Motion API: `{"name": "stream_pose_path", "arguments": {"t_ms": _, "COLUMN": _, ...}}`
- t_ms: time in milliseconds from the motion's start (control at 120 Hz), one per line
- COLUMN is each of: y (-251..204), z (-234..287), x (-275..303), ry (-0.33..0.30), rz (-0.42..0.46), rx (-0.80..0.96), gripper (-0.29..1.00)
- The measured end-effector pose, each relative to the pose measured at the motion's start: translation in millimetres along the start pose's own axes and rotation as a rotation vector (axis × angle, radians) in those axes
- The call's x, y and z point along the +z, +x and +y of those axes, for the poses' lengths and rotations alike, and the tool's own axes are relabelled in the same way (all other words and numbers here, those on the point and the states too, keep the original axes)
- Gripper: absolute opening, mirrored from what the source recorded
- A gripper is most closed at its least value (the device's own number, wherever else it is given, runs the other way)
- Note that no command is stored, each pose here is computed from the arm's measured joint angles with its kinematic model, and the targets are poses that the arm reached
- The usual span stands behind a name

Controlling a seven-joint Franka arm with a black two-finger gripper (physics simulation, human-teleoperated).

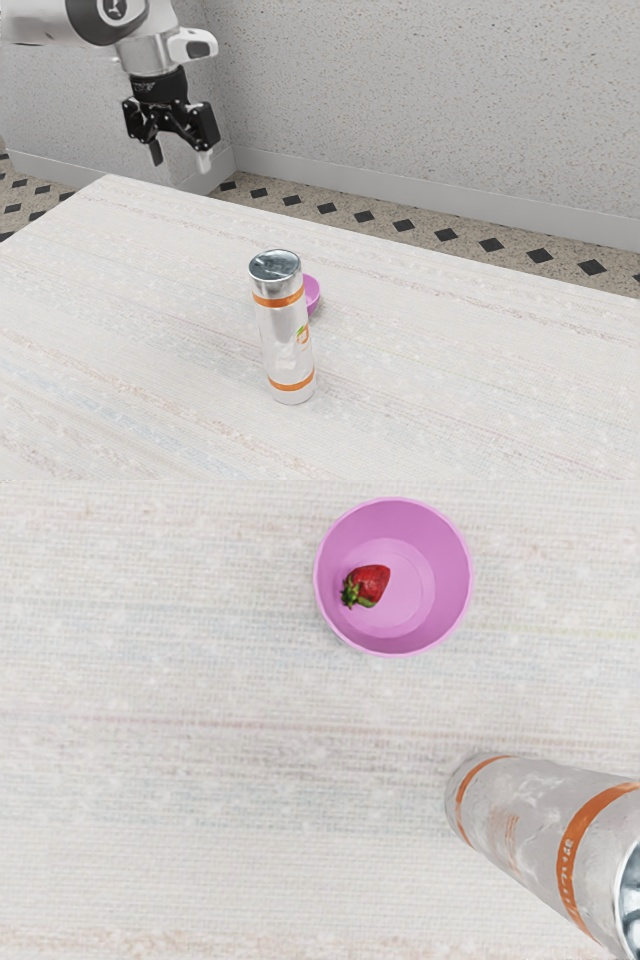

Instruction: Take strawberry from the bowl

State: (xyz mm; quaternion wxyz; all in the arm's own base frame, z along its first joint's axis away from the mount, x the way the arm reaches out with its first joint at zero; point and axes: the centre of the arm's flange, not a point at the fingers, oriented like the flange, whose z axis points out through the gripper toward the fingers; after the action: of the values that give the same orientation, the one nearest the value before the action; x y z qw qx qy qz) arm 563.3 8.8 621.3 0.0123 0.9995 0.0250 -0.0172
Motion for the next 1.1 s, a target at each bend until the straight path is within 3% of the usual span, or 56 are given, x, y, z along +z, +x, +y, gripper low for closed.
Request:
{"name": "stream_pose_path", "arguments": {"t_ms": 150, "y": 20, "z": 10, "x": 23, "ry": 0.013, "rz": -0.035, "rx": 0.021, "gripper": 0.7}}
{"name": "stream_pose_path", "arguments": {"t_ms": 258, "y": 41, "z": 65, "x": 54, "ry": 0.042, "rz": -0.074, "rx": 0.133, "gripper": 0.7}}
{"name": "stream_pose_path", "arguments": {"t_ms": 450, "y": 86, "z": 89, "x": 93, "ry": 0.052, "rz": -0.088, "rx": 0.282, "gripper": 0.7}}
{"name": "stream_pose_path", "arguments": {"t_ms": 700, "y": 98, "z": 118, "x": 134, "ry": -0.027, "rz": -0.075, "rx": 0.719, "gripper": 0.62}}
{"name": "stream_pose_path", "arguments": {"t_ms": 825, "y": 109, "z": 122, "x": 159, "ry": -0.067, "rz": -0.066, "rx": 0.897, "gripper": 0.49}}
{"name": "stream_pose_path", "arguments": {"t_ms": 1100, "y": 135, "z": 89, "x": 216, "ry": -0.111, "rz": -0.07, "rx": 1.122, "gripper": 0.37}}
